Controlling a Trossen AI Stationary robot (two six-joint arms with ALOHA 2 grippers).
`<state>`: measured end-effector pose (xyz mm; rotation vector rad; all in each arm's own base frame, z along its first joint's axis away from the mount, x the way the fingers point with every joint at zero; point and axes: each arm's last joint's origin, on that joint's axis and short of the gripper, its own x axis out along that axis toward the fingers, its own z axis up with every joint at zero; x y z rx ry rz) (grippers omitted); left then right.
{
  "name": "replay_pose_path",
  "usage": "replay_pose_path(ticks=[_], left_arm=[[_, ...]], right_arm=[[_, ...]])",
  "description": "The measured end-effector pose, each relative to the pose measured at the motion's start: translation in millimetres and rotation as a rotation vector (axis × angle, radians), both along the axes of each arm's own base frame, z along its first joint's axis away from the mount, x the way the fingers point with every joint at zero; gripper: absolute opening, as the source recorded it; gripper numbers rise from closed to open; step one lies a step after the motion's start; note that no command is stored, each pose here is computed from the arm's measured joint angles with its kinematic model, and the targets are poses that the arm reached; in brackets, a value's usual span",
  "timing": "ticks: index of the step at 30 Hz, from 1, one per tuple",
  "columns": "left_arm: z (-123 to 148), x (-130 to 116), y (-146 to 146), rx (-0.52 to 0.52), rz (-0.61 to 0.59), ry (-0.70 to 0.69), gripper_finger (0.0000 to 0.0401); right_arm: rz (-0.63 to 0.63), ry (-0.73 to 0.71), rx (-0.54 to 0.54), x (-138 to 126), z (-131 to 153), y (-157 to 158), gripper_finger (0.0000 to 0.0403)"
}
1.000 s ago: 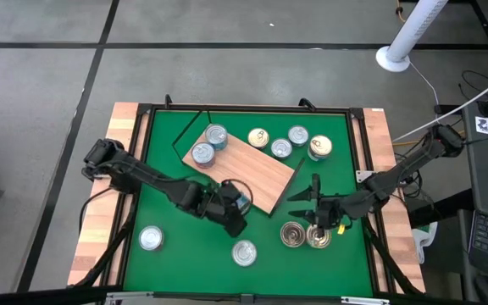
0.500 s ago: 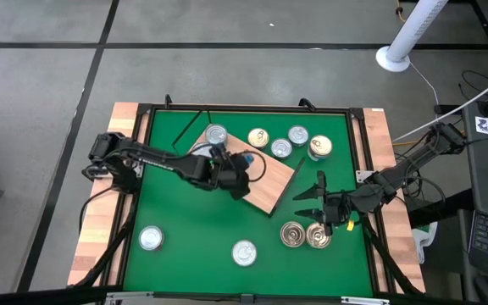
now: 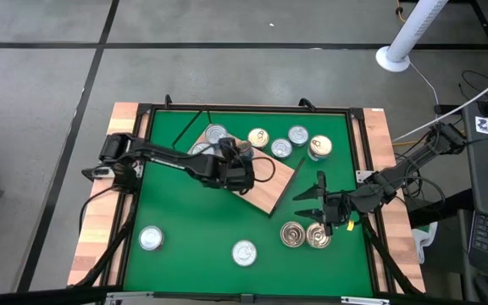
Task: Stack canned seafood by type on shelf
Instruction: Put the blue and pink tuna can on the shelf, then stack the yellow and blue tuna can on top of the yellow and blue tuna can on the shelf
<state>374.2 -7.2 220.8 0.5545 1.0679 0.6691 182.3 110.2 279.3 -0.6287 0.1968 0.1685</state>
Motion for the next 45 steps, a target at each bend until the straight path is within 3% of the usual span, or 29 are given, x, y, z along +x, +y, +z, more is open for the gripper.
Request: replay_pose_path(ticks=[16,35,45], left_arm=[[-45,12,8,0.087,-0.061,0.242,0.0199],[-45,11,7,0.032,0.006,0.153,0.0269],[-45,10,-9,0.043,-0.038,0.165,0.0267]], right_arm=[[0.009,0.023,-0.013,0,-2,0,0.0211],[0.011,0.054,-0.034,-1,-6,-1,0.0211],[0.01,0.059,-0.037,-2,-6,-1,0.0211]])
